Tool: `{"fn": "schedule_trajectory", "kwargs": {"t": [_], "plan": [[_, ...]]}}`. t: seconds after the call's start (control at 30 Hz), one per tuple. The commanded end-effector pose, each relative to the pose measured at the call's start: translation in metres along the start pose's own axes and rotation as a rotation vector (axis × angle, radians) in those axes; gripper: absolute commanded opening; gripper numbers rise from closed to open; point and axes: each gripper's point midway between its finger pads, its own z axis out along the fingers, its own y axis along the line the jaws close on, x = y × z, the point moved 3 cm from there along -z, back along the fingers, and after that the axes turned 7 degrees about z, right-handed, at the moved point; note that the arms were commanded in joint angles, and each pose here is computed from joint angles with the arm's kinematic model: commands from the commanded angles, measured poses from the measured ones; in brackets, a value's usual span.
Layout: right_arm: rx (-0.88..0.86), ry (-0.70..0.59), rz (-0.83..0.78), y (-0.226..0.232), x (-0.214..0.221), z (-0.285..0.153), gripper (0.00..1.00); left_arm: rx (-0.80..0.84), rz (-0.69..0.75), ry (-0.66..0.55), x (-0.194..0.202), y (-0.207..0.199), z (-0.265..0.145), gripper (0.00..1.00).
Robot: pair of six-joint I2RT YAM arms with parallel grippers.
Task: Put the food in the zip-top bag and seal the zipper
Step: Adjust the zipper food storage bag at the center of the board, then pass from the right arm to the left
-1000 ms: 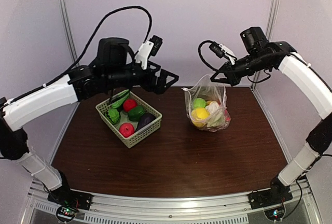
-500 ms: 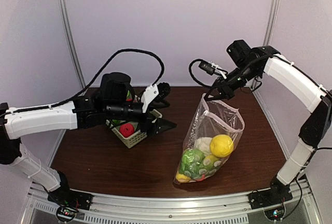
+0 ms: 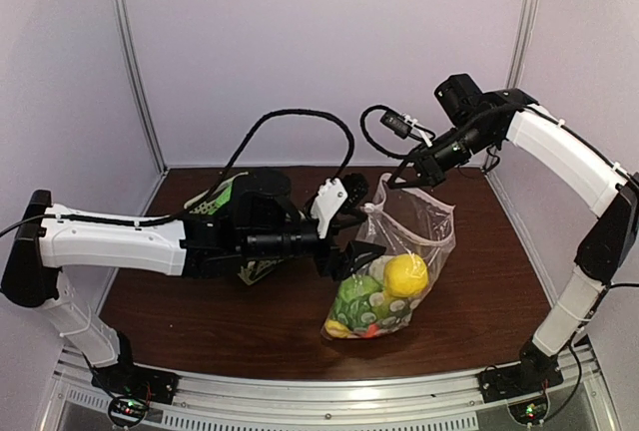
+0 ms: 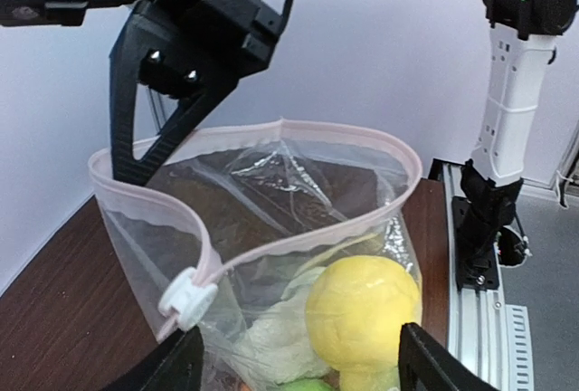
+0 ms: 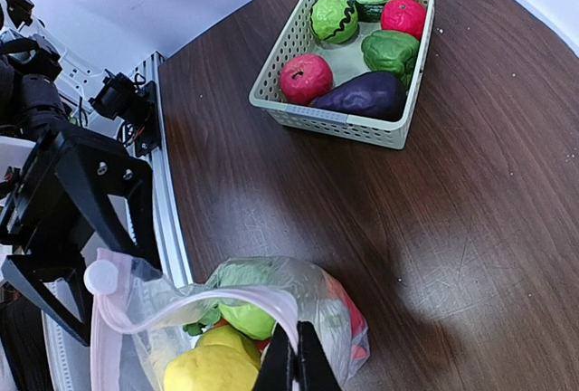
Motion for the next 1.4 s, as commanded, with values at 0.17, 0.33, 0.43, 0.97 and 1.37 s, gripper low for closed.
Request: {"fn": "schedule_trajectory", "kwargs": {"t": [0.17,0.33,0.43,0.97,1.37], "plan": [[-0.029,-0.028,-0.026,0.01,-0.006,-0.003,0.0,-0.205,-0.027,-0.03,-0.014,0.032,-0.003,0.68],[-0.025,-0.031,-0.029,0.012,-0.007,-0.006,0.0,-0.199,0.002,-0.002,-0.015,0.03,-0.023,0.67],[-0.025,-0.033,-0.034,0.014,-0.007,-0.006,0.0,-0.198,0.003,0.018,-0.009,0.035,-0.026,0.69],[-0.012,-0.032,-0.04,0.017,-0.01,-0.006,0.0,-0.041,-0.002,-0.055,-0.008,0.029,-0.009,0.32],[0.033,0.05,-0.122,0.022,0.006,-0.016,0.0,-0.068,0.028,-0.049,-0.018,0.036,-0.015,0.0]]}}
